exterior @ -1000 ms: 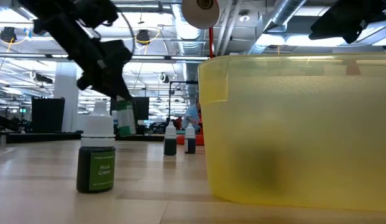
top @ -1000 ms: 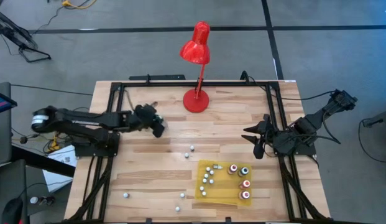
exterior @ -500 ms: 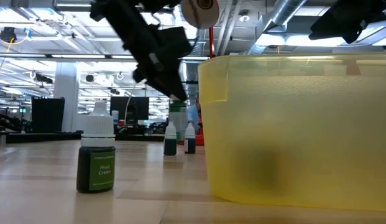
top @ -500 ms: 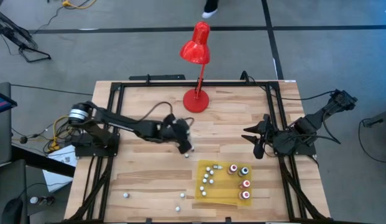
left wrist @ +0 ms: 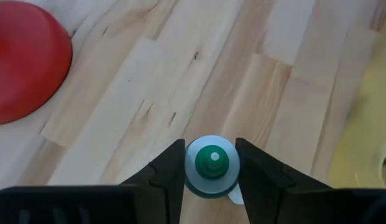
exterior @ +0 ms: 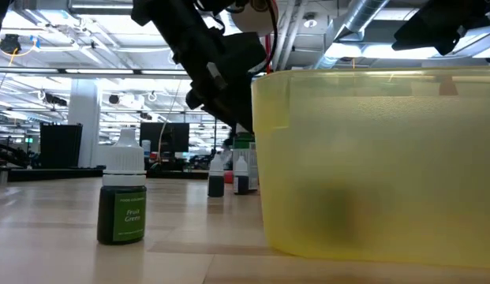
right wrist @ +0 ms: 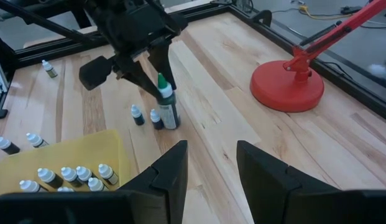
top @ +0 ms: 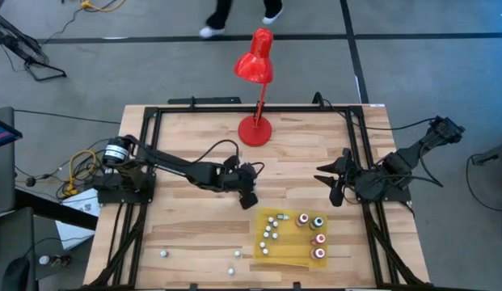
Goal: Pick & Place food coloring
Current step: Move the large green food coloring to the center of the table, then move the green food coloring to the center of the table
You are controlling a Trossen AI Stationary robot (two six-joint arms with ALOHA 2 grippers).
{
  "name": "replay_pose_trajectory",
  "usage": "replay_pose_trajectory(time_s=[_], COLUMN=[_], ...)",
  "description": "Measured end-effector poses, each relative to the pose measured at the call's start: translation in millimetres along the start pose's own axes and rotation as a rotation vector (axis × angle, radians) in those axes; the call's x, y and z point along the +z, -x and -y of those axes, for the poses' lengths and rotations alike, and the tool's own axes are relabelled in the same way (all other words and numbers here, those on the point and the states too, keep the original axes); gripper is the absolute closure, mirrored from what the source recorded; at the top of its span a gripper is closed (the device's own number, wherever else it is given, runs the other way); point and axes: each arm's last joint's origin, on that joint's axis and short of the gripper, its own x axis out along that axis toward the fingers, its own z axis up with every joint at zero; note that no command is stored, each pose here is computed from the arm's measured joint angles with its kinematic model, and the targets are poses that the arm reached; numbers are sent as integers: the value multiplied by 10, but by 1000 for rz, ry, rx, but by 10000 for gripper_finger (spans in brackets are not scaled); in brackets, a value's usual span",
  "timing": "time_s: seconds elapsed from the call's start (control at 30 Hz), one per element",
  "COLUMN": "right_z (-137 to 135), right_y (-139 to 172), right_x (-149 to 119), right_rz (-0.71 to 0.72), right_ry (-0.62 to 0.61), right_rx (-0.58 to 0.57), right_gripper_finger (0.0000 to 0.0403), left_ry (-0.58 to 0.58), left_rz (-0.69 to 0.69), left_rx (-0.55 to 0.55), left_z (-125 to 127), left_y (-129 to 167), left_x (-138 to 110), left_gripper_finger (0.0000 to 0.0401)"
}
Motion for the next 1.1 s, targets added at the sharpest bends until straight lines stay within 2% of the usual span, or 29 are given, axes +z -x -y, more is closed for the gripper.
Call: replay_pose_trajectory(time_s=[0.2,0.33,0.43,0.6,0.73,0.9,1.1], right_z=[0,0,0,0,0,1,0], right_y=[0,0,0,0,0,0,0], right_x=[1,1,1,0,0,1,0], right_rz=[0,0,0,0,0,0,0], right_ry=[0,0,0,0,0,0,0], right_rx=[0,0,0,0,0,0,0], right_gripper_finger=[274,274,274,274,274,274,274], left_ry=[84,78,24,-29,-25,32,126], left_rz=[-5,11,50,74,19,-78,-236], left_rx=[2,22,58,46,37,-3,-100], left_z=[-18,-26,-51,-94,-100,-32,272], left_y=[-7,-3,85,482,855,1332,1809], left_x=[4,14,64,144,59,-170,-630], left_gripper_finger=[269,232,213,208,208,207,207])
